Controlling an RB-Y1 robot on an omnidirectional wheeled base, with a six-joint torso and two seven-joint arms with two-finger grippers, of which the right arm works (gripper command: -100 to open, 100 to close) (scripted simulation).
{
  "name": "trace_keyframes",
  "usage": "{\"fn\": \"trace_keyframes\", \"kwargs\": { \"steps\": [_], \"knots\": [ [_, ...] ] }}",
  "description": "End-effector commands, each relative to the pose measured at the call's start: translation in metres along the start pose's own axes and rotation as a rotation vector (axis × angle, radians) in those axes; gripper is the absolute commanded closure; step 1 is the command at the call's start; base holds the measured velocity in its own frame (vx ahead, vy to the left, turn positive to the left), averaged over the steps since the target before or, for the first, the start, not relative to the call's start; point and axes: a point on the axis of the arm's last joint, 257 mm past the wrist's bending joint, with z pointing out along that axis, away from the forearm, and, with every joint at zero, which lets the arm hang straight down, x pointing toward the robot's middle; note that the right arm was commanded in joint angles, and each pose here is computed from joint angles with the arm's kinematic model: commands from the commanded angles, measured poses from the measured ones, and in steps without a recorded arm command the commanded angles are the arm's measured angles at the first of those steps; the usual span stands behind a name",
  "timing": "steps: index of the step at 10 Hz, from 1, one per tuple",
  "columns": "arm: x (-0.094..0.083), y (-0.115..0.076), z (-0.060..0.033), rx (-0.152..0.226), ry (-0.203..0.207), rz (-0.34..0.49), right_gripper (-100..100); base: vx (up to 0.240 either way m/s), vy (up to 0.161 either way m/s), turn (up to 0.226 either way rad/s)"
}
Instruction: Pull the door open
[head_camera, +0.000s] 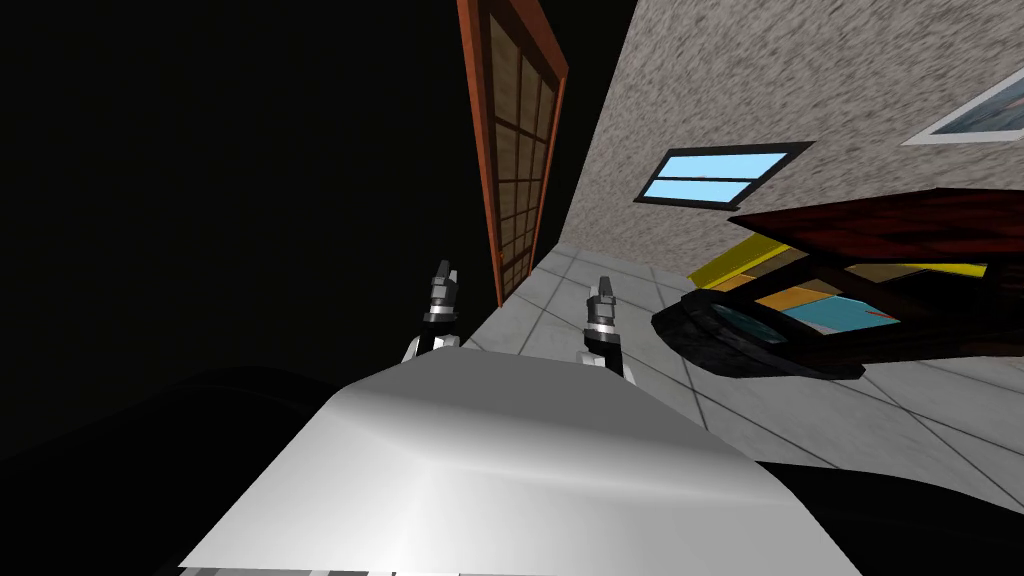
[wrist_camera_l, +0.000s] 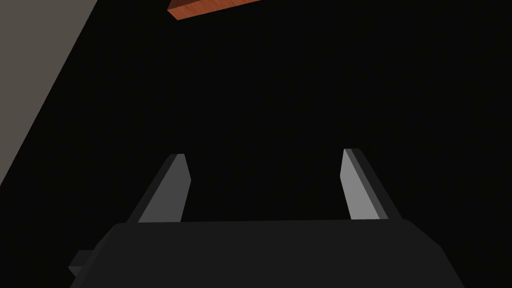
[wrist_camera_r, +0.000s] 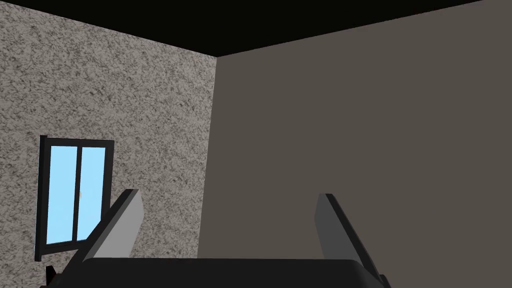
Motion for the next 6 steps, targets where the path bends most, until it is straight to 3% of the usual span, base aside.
{"fn": "trace_keyframes", "kwargs": {
  "steps": [1, 6],
  "knots": [
    [0.007, -0.008, -0.0022, 0.006, 0.017, -0.032, -100, 0.12, -0.046, 0.029],
    [0.037, -0.035, -0.0096, 0.028, 0.086, -0.143, -100, 0.134, -0.056, 0.033]
  ]
}}
